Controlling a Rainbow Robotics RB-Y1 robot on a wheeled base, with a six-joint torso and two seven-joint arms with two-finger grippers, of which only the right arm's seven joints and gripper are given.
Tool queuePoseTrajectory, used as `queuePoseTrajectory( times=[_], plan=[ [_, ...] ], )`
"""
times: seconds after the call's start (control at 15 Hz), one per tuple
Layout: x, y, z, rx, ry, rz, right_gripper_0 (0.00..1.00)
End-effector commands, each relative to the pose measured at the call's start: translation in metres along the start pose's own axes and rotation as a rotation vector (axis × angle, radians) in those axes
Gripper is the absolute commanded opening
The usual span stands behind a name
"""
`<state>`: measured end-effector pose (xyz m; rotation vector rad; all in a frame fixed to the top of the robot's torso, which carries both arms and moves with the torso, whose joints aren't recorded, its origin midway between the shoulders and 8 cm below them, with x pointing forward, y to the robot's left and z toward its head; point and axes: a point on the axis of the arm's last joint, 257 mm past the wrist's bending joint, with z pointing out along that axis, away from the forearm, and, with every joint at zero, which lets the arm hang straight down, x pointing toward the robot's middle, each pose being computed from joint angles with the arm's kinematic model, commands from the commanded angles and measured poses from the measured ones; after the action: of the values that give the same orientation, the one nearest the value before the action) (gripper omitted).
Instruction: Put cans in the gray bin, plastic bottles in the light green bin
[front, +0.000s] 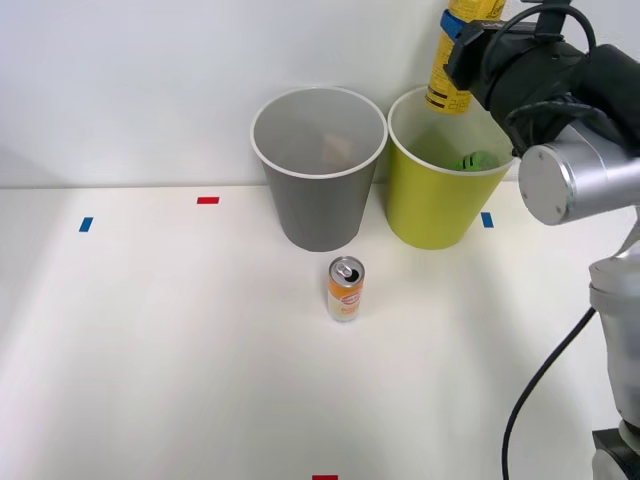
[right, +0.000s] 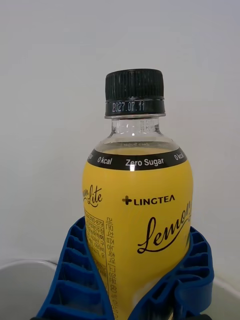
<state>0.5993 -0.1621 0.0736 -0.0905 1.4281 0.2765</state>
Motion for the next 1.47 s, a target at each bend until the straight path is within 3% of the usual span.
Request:
queuePoseTrajectory(
  times=[0.07, 0.33, 0.4, 0.47, 0.53, 0.87, 1.27, 1.47],
  plan=[
    [0.005, -0.008, 0.012, 0.031, 0.014, -0.019, 0.0],
    [0.004, -0.017, 0.018, 0.038, -0.003, -0.029, 0.0],
    [0.004, -0.018, 0.018, 0.039, -0.003, -0.034, 0.12],
    [0.004, -0.019, 0.018, 0.04, -0.001, -0.037, 0.87],
    [0.005, -0.019, 0.017, 0.038, 0.002, -0.041, 1.0],
    [0.02, -0.013, 0.008, -0.004, -0.045, -0.094, 1.0],
    [0.024, -0.027, -0.016, -0.02, -0.122, -0.124, 1.0],
    [0.032, -0.046, -0.046, 0.02, -0.131, -0.26, 1.0]
  ],
)
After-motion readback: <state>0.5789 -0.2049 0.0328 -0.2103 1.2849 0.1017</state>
